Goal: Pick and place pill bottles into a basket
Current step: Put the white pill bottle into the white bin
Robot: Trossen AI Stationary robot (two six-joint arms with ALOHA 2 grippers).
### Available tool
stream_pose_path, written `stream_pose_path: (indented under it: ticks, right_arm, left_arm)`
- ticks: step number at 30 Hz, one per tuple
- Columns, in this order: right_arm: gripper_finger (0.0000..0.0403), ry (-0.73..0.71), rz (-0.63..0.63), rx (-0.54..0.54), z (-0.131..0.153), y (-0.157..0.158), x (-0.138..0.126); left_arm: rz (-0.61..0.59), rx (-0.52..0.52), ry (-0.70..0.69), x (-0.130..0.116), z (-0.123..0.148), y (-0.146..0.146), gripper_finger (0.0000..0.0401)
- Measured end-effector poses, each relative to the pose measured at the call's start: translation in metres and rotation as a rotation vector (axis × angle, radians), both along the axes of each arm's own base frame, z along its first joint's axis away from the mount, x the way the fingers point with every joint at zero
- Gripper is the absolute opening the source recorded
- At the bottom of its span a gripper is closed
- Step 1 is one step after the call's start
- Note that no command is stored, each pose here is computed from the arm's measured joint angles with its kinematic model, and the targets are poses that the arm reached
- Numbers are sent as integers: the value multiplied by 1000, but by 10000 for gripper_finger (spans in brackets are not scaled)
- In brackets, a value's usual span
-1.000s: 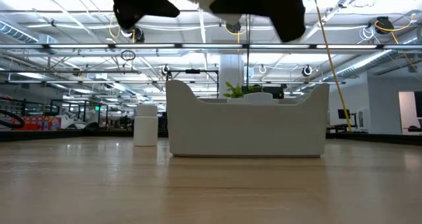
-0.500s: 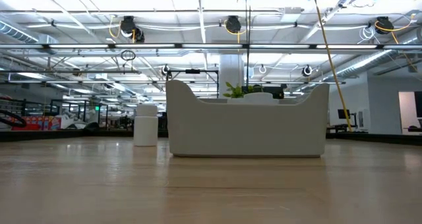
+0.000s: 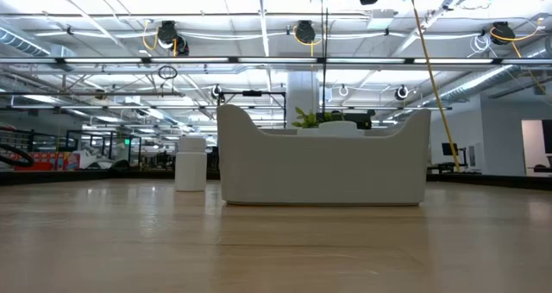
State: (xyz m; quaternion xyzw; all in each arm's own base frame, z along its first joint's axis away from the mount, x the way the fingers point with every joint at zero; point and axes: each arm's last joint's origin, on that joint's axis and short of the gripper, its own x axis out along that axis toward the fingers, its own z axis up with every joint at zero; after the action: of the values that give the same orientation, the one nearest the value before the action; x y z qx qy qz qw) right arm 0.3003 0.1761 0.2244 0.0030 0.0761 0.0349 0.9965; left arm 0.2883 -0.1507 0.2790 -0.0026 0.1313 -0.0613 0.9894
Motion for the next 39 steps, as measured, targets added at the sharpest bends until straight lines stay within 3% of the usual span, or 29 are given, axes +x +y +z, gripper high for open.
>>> stream_pose_path:
  ticks: [5, 23, 29, 39]
  right_arm:
    - [162, 8, 6, 20, -1, -4, 3]
    - [162, -14, 39, 52, 3, -15, 10]
    - [162, -20, 32, 50, 3, -18, 12]
    - [162, -18, 16, 72, 3, -23, 15]
  left_arm:
    - [-57, -41, -26, 0, 3, -2, 237]
    - [-20, -101, 7, 5, -1, 2, 237]
    - [-59, -100, 22, 4, -2, 0, 237]
    - [5, -87, 39, 4, -5, 3, 237]
